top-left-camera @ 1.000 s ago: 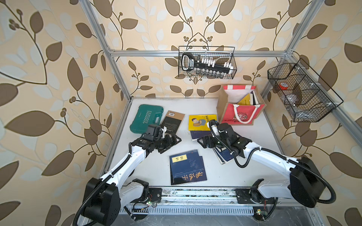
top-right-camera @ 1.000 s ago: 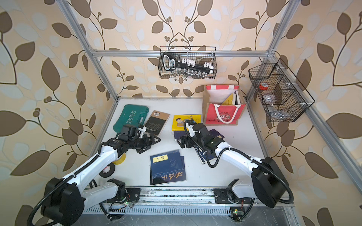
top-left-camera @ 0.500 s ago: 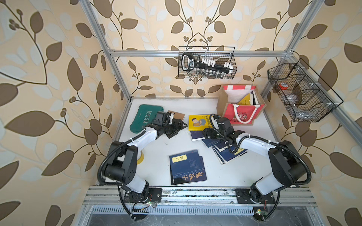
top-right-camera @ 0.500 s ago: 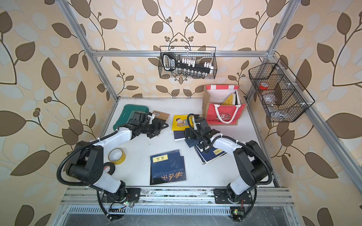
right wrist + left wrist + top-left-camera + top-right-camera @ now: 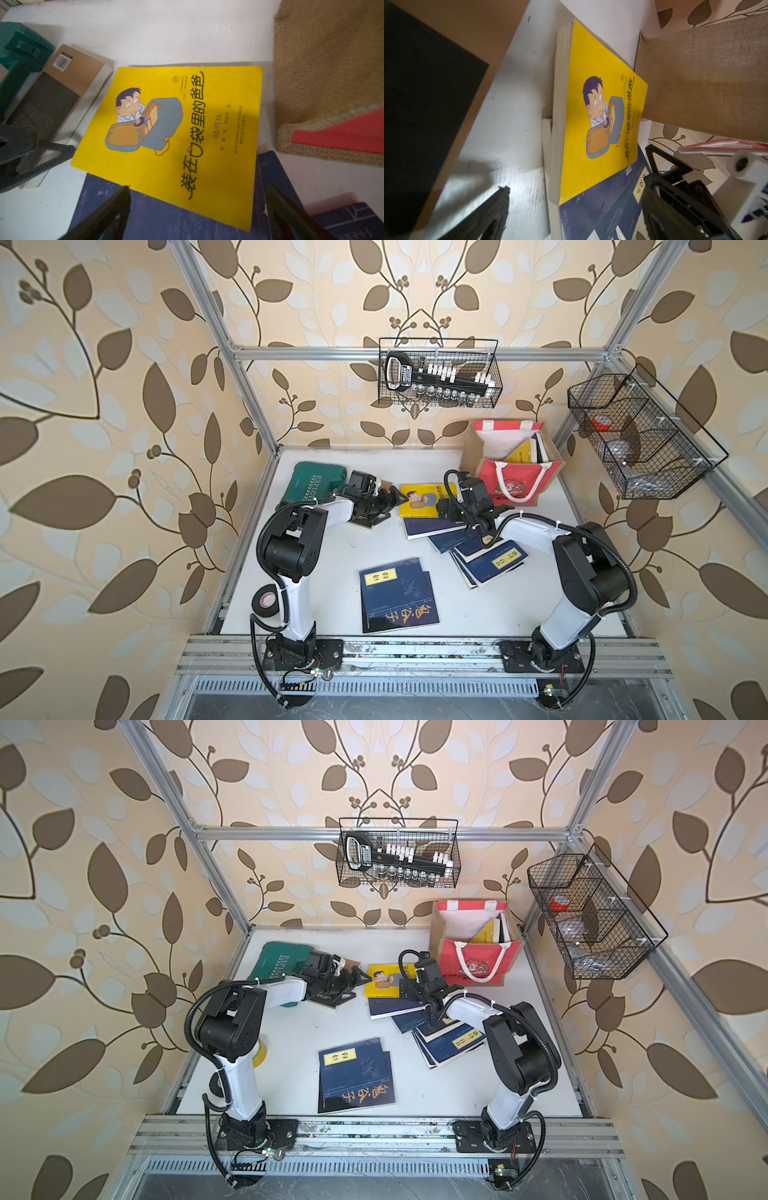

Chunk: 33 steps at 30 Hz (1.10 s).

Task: Put the books into the canvas bag
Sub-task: Pick up the book from the book.

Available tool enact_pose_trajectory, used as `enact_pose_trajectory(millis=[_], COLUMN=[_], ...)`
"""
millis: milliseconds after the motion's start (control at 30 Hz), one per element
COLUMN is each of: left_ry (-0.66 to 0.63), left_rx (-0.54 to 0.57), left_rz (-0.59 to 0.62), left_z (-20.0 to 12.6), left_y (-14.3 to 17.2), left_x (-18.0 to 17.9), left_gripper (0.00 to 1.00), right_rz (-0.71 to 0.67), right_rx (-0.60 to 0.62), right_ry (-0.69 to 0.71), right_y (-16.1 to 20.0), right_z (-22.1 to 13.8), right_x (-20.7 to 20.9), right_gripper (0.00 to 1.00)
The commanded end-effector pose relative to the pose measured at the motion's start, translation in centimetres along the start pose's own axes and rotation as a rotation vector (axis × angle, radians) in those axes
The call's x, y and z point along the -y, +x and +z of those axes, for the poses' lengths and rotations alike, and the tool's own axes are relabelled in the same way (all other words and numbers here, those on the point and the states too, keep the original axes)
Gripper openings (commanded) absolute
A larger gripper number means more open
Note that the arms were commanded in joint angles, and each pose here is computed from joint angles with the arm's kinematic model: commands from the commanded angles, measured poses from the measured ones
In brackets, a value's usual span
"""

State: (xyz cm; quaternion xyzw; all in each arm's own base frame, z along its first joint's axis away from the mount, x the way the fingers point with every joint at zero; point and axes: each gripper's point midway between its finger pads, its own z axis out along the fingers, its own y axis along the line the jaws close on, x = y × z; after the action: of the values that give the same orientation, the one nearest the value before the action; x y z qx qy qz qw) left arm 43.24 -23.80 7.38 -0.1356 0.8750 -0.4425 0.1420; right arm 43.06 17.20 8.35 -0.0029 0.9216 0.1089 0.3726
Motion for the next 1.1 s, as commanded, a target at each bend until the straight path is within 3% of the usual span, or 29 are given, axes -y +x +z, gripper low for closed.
enact_pose_trajectory(millis=[0,367,700,1000,1067], left_ry=[0.083,0.088,0.078,0.039,0.007], left_rx=[-0.012,-0.036,-0.014,0.048,0.070], left_rz=[0.030,0.012,0.009,-0.048,-0.060], left_z=[0.8,1.9,1.9,2.8,2.7], left_y=[-0.3,0.4,0.4,-0.9,-1.2], left_x=[2.5,1.6,1.0,-0.3,-0.9], left_gripper=[0.99,0.97,0.63,0.62,0.65], right_rz=[-0.024,-0.018,-0.045,-0.070,-0.070], right_rx=[-0.001,-0.066,-0.114,-0.166,-0.173], right_ry=[-0.035,-0.148,-0.177,-0.185,-0.183], right_y=[-0.6,1.0,2.8,4.4,4.6], right_z=[1.1,2.6,2.7,3.4,3.5], right_x=[-0.9,-2.9,-3.7,-3.9,-3.9], right_gripper=[0.98,0.98,0.98,0.98,0.98])
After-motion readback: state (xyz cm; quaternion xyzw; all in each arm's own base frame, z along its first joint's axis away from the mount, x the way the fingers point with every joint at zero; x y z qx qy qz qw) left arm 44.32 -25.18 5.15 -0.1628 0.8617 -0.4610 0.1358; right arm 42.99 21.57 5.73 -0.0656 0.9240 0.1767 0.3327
